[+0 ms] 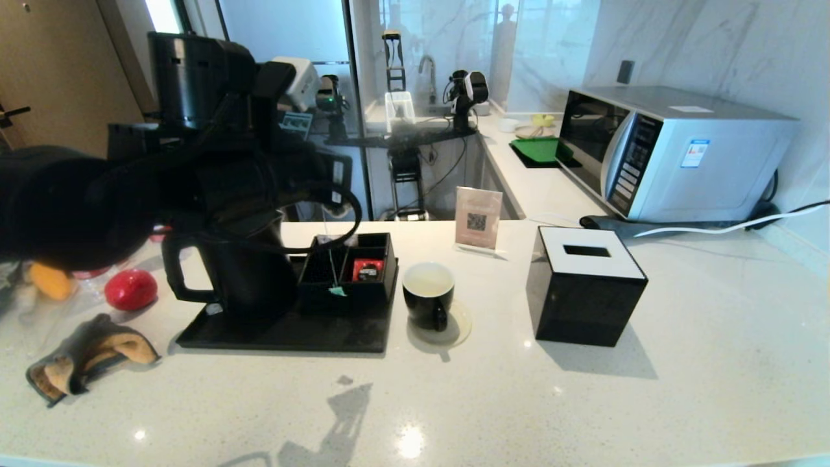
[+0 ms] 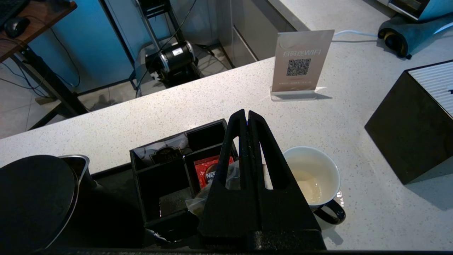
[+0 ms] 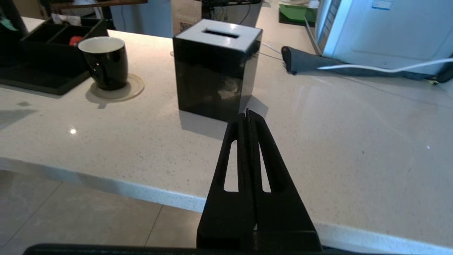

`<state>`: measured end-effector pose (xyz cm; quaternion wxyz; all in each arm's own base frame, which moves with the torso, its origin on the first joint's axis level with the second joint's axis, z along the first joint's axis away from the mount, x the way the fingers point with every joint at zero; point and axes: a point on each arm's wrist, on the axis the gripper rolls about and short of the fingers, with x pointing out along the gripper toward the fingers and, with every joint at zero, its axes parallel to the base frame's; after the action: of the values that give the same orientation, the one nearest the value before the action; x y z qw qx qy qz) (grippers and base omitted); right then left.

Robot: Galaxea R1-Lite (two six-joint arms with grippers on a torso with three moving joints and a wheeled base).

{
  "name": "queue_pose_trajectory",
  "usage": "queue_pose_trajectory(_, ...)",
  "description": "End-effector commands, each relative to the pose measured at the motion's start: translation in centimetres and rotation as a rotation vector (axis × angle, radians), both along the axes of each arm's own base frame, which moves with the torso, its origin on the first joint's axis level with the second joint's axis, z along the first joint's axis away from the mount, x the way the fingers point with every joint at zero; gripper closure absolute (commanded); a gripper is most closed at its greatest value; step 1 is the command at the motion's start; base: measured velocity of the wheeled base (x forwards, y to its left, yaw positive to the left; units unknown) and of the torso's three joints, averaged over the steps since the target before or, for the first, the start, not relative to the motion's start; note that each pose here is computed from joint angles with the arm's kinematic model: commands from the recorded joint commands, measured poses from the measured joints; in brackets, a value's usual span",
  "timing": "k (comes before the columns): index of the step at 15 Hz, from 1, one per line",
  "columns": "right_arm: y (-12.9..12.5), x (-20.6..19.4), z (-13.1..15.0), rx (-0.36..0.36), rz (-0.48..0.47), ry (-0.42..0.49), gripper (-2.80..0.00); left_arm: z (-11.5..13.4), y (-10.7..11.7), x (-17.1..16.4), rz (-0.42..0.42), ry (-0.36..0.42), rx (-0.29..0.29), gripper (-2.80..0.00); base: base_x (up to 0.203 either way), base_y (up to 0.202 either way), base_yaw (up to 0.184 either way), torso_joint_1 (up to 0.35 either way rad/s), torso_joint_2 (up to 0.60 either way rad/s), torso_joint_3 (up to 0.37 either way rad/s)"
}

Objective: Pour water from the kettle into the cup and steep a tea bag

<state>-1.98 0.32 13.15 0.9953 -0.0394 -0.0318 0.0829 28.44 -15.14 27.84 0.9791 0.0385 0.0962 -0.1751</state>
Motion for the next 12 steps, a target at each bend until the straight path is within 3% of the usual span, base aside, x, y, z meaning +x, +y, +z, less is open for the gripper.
queue_pose_trajectory(1,0.1,2.4,2.0,-0.005,0.03,0.084,0.0,-0.1,0.0,0.0,0.0,0.001,0.001,0.0,0.0,0.0,0.0,0.0,0.0,0.0)
queue_pose_trajectory(4,0.4,5.5,4.4,-0.011,0.094,0.104,0.0,-0.6,-0.1,0.0,-0.002,0.016,0.011,0.0,0.0,0.0,0.0,0.0,0.0,0.0)
queue_pose_trajectory(6,0.8,7.5,5.4,-0.021,0.205,0.11,0.0,-0.7,-0.2,0.0,-0.005,0.02,0.013,0.0,0.0,0.0,0.0,0.0,0.0,0.0)
queue_pose_trajectory(9,1.4,9.9,5.6,-0.068,0.358,0.131,0.0,-1.1,-0.7,0.1,-0.016,0.029,0.018,0.0,0.0,0.0,0.0,0.0,0.0,0.0)
queue_pose_trajectory(12,2.0,12.6,5.5,-0.101,0.451,0.139,0.0,-1.2,-1.4,-0.2,-0.041,0.033,0.021,0.0,0.0,0.0,0.0,0.0,0.0,0.0)
